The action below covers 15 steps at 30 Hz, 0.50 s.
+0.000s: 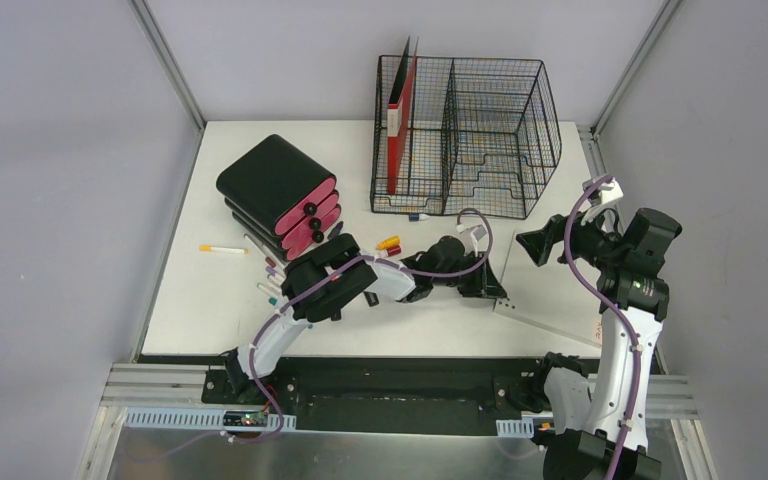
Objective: Organize the desk
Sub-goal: Pick up the folder from the corner of the board.
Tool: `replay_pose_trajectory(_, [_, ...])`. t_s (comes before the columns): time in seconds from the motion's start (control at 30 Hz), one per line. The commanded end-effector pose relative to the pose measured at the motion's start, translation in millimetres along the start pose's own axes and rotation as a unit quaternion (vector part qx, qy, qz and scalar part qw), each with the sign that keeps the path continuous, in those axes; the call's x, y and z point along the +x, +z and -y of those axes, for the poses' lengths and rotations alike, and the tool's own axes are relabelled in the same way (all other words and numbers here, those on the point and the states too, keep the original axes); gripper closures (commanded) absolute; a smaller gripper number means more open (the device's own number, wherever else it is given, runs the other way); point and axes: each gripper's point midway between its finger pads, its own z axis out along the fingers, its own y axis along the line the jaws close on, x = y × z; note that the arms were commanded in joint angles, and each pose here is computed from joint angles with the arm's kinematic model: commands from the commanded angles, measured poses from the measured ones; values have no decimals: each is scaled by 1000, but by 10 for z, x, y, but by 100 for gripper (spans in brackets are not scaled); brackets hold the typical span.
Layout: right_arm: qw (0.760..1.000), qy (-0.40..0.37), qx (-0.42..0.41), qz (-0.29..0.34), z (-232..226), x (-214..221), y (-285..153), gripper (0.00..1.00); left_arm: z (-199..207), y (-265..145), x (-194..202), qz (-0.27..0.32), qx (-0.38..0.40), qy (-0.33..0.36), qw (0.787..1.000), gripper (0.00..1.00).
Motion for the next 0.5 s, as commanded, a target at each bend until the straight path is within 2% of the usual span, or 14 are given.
replay_pose_trajectory(0.0, [1000,-15,-6,10,-15,-46,-12,1,118,83,60,-10,17,6,1000,79])
replay_pose_trajectory(0.17, [1000,-15,-6,10,-15,-45,-13,1,139,83,62,-11,24,4,1000,100])
replay_pose_trajectory(0.47, [1000,-14,-8,9,-19,-41,-11,1,267,-323,-106,61,30,37,997,100])
